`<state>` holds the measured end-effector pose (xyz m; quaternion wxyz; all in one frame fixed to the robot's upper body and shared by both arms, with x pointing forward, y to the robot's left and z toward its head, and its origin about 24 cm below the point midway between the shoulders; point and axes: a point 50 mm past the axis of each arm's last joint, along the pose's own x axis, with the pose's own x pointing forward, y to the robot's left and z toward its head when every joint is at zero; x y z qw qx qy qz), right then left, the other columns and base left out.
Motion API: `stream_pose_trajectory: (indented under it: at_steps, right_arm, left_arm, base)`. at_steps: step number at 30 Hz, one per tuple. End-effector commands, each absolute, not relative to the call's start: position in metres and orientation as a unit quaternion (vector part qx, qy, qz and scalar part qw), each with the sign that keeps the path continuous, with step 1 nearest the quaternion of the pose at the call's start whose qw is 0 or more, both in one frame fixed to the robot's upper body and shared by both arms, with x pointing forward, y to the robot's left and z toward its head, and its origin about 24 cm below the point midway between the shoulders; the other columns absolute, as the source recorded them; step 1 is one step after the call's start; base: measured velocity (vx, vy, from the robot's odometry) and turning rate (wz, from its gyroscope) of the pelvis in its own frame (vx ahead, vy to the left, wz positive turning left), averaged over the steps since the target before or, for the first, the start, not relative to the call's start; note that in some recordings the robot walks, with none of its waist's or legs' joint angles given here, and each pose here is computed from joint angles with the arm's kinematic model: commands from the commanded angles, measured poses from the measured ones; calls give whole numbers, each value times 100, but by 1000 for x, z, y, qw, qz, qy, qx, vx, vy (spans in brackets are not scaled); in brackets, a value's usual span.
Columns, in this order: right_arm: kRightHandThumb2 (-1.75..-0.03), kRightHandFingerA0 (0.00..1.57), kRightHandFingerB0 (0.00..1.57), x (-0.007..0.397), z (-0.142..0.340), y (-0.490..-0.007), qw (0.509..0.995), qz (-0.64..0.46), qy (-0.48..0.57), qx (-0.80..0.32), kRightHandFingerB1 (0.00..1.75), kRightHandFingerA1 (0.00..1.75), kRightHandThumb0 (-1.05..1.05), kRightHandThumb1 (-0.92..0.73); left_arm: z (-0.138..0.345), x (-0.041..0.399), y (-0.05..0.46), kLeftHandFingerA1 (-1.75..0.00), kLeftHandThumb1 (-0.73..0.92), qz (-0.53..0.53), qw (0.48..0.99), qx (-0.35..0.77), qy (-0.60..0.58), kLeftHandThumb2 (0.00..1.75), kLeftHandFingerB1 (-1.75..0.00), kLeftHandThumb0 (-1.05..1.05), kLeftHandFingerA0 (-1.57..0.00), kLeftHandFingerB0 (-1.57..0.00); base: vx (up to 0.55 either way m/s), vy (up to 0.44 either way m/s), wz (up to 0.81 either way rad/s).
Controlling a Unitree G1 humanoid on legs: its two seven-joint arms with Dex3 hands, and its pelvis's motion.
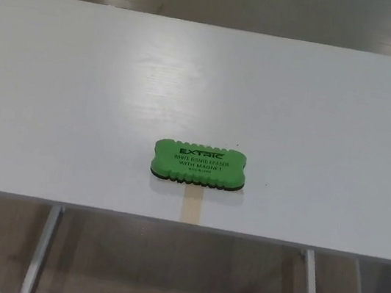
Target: Use the left hand to press on the green eraser and wipe the desk from center to the left and then back to center.
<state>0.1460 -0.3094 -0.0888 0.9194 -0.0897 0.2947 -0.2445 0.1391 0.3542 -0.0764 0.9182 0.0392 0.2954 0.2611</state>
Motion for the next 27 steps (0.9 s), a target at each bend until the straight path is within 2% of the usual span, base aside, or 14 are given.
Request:
stream_pose_trajectory:
  at_steps: [1, 5, 6, 7, 8, 10, 13, 14, 16, 20, 24, 27]
  right_arm:
    - [-62, 64, 61, 144, -87, -313, 921, -261, 275, -86, 39, 51, -35, -70]
    - [-62, 64, 60, 143, -88, -312, 921, -261, 276, -86, 39, 51, -35, -70]
    - [-62, 64, 60, 142, -88, -312, 921, -261, 276, -86, 39, 51, -35, -70]
    - [-62, 64, 60, 142, -88, -311, 921, -261, 275, -86, 39, 51, -35, -70]
    - [-62, 64, 60, 143, -87, -310, 923, -259, 273, -85, 39, 51, -35, -70]
    - [-62, 64, 60, 145, -86, -306, 926, -254, 267, -83, 39, 50, -35, -70]
    - [-62, 63, 60, 147, -85, -295, 934, -238, 255, -77, 39, 48, -33, -70]
    - [-62, 64, 59, 146, -84, -287, 941, -217, 248, -79, 39, 47, -34, -70]
    - [-62, 64, 60, 147, -84, -282, 945, -205, 244, -75, 39, 47, -34, -70]
    - [-62, 63, 59, 149, -83, -265, 959, -156, 231, -53, 38, 47, -35, -70]
    - [-62, 61, 56, 149, -86, -251, 968, -104, 220, -52, 38, 47, -36, -71]
    - [-62, 60, 55, 149, -89, -247, 970, -92, 219, -49, 38, 48, -35, -72]
  left_arm:
    - [-78, 134, 355, -48, 56, 273, 919, 18, 284, 77, -43, -40, -33, -33]
    - [-79, 133, 355, -47, 56, 274, 918, 4, 286, 77, -42, -40, -30, -32]
    - [-78, 134, 354, -37, 64, 272, 919, 1, 285, 59, -32, -32, -31, -38]
    - [-78, 135, 354, -37, 64, 270, 920, -2, 283, 59, -32, -32, -31, -38]
    - [-77, 137, 352, -46, 55, 264, 923, -2, 281, 76, -42, -40, -29, -32]
    - [-74, 140, 348, -46, 55, 231, 934, 5, 274, 75, -42, -40, -31, -32]
    - [-67, 143, 340, -47, 53, 163, 953, 7, 257, 75, -43, -41, -34, -34]
    - [-64, 143, 330, -39, 60, 115, 962, 1, 249, 58, -34, -34, -42, -42]
    - [-62, 144, 325, -39, 61, 92, 965, 2, 246, 57, -33, -38, -44, -43]
    - [-47, 145, 296, -42, 58, -24, 975, -7, 219, 57, -35, -37, -54, -44]
    - [-35, 144, 270, -41, 57, -135, 968, -22, 208, 57, -35, -37, -50, -46]
    - [-31, 142, 258, -39, 58, -176, 960, -48, 212, 58, -35, -36, -43, -46]
  base:
    - [0, 0, 0]
    - [0, 0, 0]
    - [0, 0, 0]
    - [0, 0, 0]
    - [0, 0, 0]
    - [0, 0, 0]
    - [0, 0, 0]
    - [0, 0, 0]
    - [0, 0, 0]
    - [0, 0, 0]
    - [0, 0, 0]
    - [0, 0, 0]
